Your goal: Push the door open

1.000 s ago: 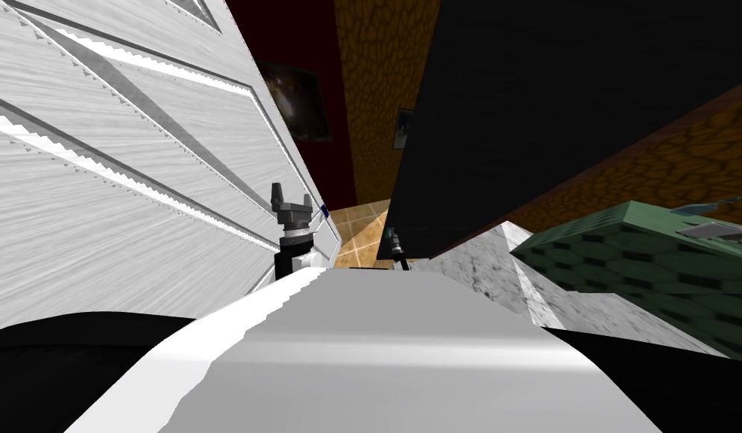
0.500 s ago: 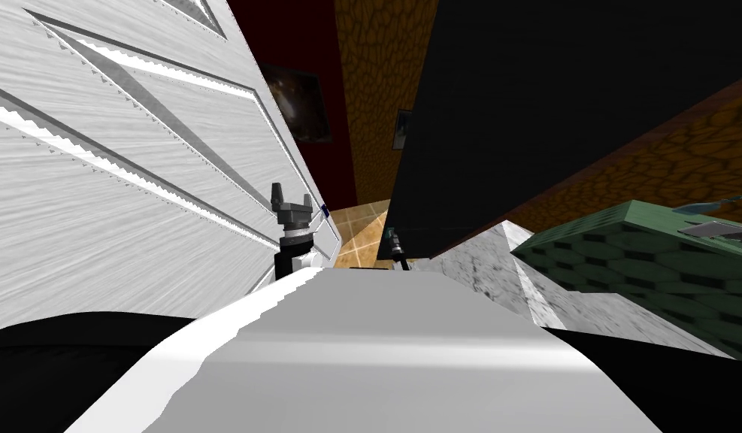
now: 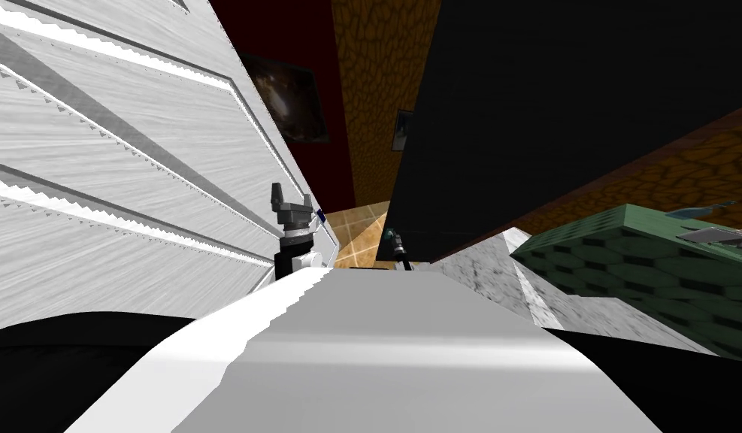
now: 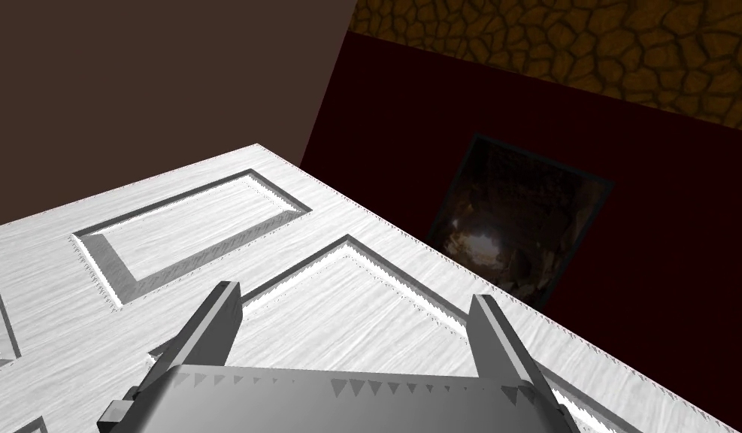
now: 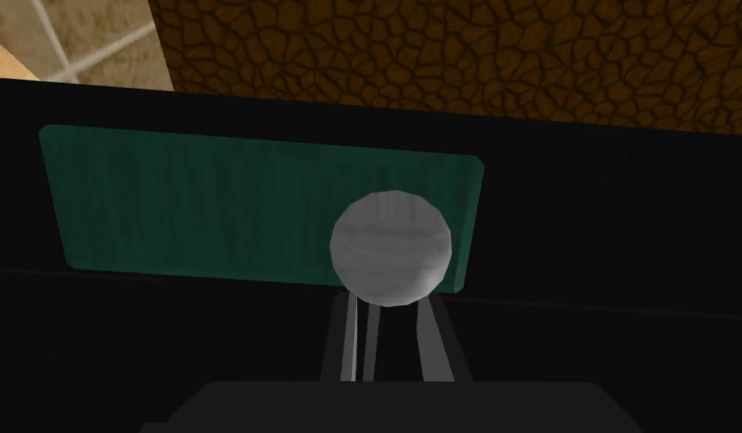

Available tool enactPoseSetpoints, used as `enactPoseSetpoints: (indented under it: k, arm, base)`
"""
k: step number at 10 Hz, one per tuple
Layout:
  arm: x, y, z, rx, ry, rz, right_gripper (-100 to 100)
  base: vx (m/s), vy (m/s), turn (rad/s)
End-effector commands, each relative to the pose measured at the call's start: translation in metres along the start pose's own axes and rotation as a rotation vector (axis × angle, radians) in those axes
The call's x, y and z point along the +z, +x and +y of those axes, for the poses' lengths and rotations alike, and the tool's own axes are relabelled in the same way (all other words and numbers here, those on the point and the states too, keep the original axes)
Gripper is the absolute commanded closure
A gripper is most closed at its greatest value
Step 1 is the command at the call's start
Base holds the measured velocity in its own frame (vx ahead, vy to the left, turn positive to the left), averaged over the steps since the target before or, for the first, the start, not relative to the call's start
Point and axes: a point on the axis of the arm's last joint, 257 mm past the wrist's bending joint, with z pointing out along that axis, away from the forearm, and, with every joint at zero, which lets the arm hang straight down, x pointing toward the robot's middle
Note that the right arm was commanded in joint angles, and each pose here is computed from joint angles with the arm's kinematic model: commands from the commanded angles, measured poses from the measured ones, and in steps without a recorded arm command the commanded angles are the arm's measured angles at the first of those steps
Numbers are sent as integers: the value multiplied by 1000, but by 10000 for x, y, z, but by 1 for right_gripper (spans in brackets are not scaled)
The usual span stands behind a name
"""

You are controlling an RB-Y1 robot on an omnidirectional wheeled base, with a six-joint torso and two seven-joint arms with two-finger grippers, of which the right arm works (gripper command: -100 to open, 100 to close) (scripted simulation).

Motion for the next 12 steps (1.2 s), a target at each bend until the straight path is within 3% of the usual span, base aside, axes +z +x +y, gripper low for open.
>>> enactPoseSetpoints:
  k: [1,2,9,12]
  arm:
    - [39,-177,31,-14,-11,-31,100]
    - [15,-155,7,-9,-4,-23,-100]
    - [51,-65,35,30,-4,-36,-100]
    - [30,-179,27,12,-6,-44,-100]
  base:
    - [206,-41,-113]
    - [-32,48,-86]
    - [-205,86,-48]
    - [163,13,23]
